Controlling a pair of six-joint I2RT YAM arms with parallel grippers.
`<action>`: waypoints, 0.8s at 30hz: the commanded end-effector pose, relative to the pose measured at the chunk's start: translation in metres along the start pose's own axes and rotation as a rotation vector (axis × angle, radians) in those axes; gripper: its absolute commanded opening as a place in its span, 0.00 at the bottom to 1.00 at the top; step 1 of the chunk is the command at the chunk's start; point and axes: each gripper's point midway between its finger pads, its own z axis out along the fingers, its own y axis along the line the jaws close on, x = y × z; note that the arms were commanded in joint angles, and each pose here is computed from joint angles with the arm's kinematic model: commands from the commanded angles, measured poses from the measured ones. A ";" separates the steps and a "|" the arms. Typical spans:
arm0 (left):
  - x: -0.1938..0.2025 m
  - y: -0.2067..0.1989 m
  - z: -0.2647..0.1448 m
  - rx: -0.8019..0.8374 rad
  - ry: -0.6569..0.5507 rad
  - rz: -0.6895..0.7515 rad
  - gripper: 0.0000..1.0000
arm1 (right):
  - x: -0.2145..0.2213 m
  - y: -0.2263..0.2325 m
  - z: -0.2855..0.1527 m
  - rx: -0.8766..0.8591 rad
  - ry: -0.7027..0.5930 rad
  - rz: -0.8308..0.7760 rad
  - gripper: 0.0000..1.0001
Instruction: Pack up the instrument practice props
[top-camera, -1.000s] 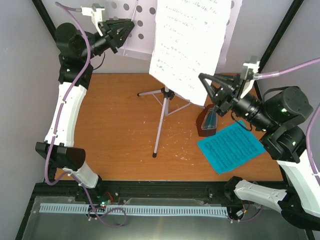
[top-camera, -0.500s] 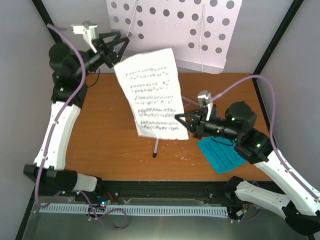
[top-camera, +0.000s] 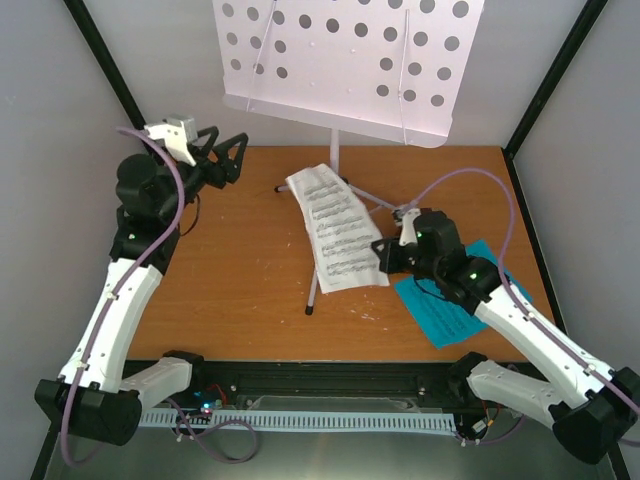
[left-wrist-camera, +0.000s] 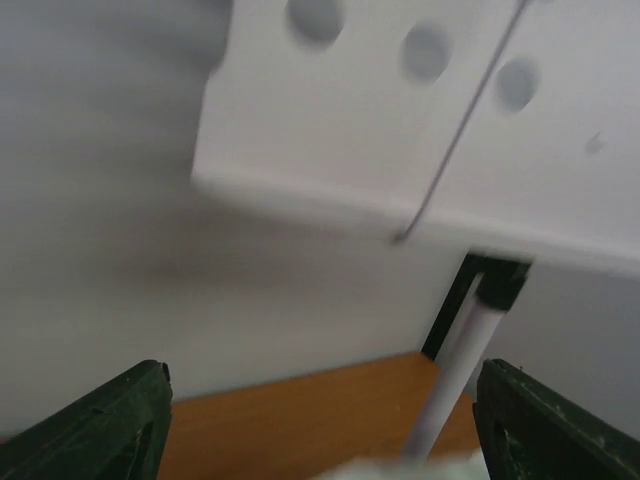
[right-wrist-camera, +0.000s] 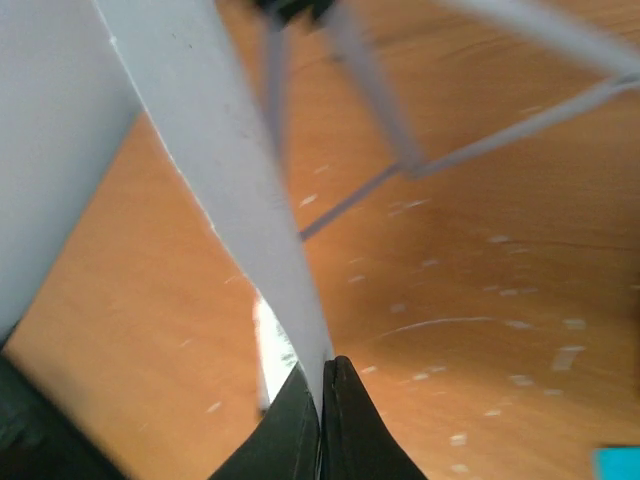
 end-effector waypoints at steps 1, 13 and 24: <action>0.018 0.013 -0.010 -0.072 0.024 -0.027 0.84 | -0.029 -0.062 -0.028 0.242 -0.171 0.044 0.03; 0.059 0.032 -0.009 -0.116 0.102 -0.076 0.88 | 0.000 -0.184 -0.103 0.556 -0.425 0.564 0.03; 0.080 0.044 -0.011 -0.145 0.137 -0.057 0.92 | 0.063 -0.219 -0.092 0.608 -0.491 0.910 0.03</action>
